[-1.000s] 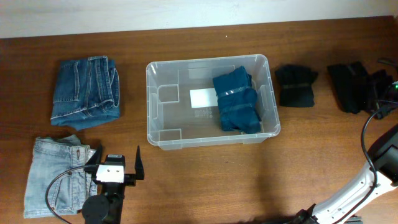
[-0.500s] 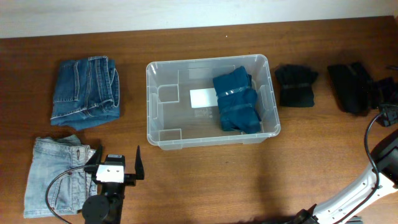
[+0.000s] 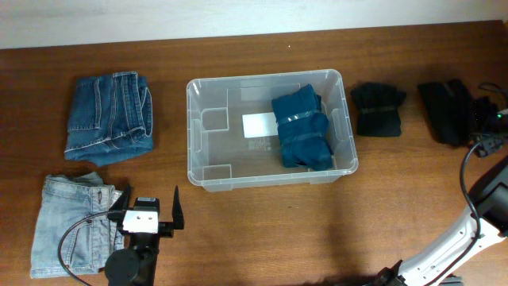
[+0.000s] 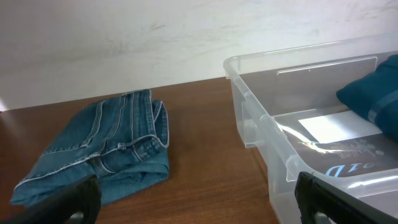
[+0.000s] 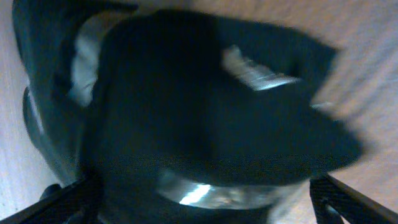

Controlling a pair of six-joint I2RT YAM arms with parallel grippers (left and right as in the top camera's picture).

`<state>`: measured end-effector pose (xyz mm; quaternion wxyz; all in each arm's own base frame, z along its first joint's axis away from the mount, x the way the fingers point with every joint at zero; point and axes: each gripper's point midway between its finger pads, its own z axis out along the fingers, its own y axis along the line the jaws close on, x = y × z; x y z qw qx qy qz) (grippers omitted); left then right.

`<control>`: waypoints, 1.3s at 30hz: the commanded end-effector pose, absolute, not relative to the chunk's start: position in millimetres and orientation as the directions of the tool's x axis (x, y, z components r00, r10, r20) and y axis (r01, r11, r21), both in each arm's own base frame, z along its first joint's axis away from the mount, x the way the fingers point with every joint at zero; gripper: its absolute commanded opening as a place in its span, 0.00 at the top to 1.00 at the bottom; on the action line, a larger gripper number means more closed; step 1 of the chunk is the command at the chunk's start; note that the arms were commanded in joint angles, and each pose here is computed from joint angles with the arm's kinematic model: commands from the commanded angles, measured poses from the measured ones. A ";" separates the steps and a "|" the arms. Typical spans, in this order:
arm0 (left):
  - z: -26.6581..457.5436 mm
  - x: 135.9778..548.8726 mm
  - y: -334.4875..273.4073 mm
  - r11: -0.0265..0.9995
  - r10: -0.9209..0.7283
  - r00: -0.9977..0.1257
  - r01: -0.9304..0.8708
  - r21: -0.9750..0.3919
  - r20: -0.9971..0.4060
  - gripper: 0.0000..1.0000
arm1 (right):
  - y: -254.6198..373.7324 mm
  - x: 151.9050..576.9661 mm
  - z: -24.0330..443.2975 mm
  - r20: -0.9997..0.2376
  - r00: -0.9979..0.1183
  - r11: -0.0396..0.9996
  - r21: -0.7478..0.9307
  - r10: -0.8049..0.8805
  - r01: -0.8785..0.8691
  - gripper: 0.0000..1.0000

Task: Pack container
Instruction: 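Grasp the folded black garment with the right gripper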

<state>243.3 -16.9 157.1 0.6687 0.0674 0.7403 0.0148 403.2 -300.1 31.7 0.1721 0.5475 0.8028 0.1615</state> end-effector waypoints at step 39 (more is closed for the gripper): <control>156.3 243.3 -17.6 0.988 0.135 -0.092 0.086 0.127 -0.987 0.01 | -283.9 414.0 86.3 -0.046 -0.378 0.310 0.667 0.925 0.678 0.70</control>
